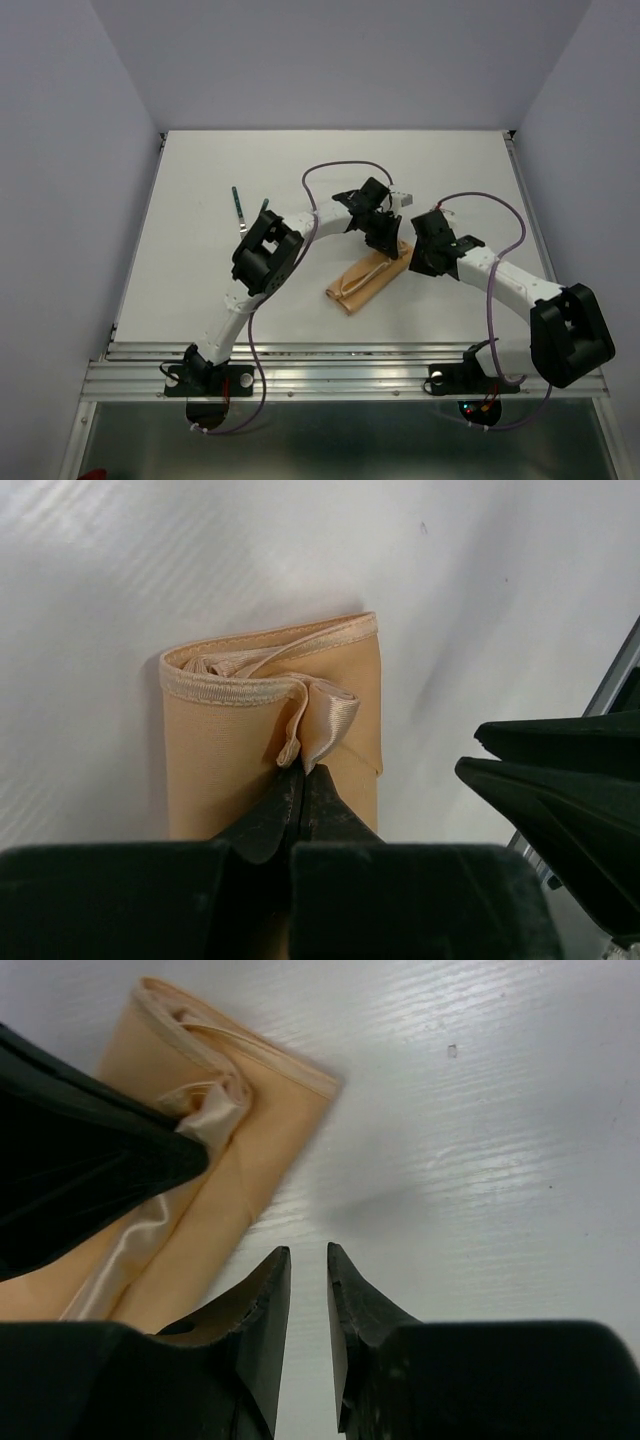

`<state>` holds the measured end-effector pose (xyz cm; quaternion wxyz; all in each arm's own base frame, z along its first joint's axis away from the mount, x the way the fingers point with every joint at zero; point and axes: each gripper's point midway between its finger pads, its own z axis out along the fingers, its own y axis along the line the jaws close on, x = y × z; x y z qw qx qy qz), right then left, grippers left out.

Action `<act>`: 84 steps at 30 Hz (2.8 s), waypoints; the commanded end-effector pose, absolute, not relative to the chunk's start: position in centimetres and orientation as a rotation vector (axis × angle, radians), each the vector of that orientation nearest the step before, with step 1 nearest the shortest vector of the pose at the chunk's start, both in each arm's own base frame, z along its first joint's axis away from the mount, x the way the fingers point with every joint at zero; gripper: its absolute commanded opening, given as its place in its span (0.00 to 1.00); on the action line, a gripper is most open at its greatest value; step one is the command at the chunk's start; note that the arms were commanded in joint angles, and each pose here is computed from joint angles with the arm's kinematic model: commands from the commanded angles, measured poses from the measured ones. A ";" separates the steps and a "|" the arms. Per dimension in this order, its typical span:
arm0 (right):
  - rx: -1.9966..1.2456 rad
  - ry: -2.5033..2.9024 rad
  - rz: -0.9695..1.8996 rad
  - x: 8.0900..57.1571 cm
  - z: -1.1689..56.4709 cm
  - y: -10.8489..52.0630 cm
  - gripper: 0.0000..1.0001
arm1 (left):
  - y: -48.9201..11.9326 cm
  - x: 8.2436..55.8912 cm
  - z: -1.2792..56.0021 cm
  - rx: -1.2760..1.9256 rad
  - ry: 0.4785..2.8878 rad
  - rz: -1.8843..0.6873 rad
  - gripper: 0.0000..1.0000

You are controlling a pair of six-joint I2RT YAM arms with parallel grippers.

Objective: Fold the napkin into a case and place the utensils inside
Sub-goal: Stuff the top corner of the smaller-rectangle-folded napkin into the folded napkin.

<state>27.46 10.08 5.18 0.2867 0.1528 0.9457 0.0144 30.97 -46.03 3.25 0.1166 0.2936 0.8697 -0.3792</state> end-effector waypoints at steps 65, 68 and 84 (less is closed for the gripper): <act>0.270 2.438 0.059 33.4 7.0 12.2 0.01 | -45.9 28.6 8.9 0.608 2.427 -1.384 0.00; 0.291 2.433 0.069 33.3 6.9 12.2 0.01 | -45.8 28.5 8.8 0.610 2.433 -1.383 0.00; 0.178 2.486 0.111 32.5 5.6 13.0 0.23 | -45.4 29.7 11.0 0.518 2.362 -1.444 0.00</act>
